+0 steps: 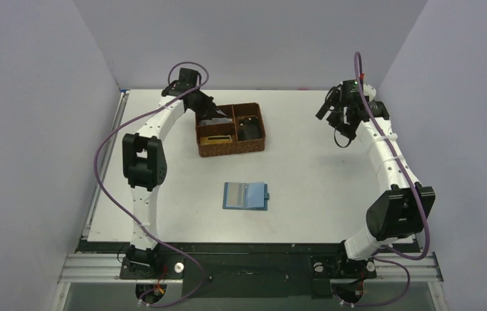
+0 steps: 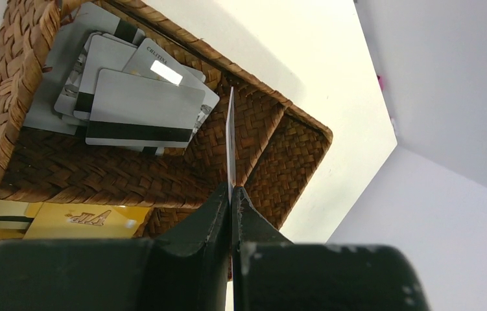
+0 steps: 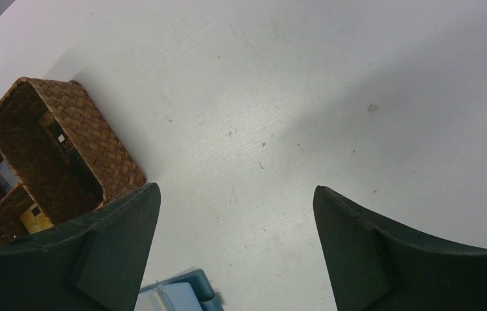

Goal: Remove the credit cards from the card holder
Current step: Place the credit card in the storage box.

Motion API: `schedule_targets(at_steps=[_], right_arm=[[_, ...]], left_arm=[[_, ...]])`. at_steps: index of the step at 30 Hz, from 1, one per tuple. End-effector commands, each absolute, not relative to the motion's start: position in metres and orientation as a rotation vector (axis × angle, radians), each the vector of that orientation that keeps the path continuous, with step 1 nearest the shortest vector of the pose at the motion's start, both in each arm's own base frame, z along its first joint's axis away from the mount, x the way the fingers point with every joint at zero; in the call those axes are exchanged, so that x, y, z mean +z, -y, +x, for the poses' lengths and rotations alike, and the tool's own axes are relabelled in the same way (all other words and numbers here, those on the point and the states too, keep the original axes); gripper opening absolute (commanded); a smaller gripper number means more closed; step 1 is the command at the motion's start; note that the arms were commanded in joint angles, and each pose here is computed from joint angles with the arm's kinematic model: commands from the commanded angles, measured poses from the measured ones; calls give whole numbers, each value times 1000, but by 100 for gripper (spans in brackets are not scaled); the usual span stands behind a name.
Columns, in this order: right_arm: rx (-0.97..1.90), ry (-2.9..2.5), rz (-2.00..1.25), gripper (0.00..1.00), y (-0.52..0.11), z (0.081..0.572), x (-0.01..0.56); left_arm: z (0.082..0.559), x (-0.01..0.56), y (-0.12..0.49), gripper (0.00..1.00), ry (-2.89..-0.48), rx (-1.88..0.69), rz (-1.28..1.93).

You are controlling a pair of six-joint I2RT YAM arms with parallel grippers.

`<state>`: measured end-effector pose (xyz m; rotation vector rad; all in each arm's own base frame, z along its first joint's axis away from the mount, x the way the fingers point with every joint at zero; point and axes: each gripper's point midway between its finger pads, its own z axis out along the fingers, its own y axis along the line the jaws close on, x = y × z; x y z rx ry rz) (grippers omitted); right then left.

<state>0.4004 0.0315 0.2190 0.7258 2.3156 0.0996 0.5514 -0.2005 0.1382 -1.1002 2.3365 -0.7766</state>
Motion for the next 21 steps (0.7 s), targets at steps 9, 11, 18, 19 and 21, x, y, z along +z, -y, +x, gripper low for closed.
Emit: schedule_targets(at_steps=[9, 11, 18, 19, 21], right_arm=[[137, -2319, 757, 84, -25, 414, 222], [146, -2326, 758, 84, -26, 417, 220], [187, -2345, 765, 84, -32, 422, 215], [187, -2347, 767, 84, -32, 422, 214], [187, -2350, 769, 84, -32, 421, 213]], left_arm=[[562, 142, 187, 19, -2305, -692, -1178], [564, 146, 188, 30, -2298, -698, -1162], [566, 167, 187, 40, -2274, -709, -1077], [566, 170, 187, 40, -2273, -709, -1066], [565, 176, 186, 41, -2272, -703, -1038]])
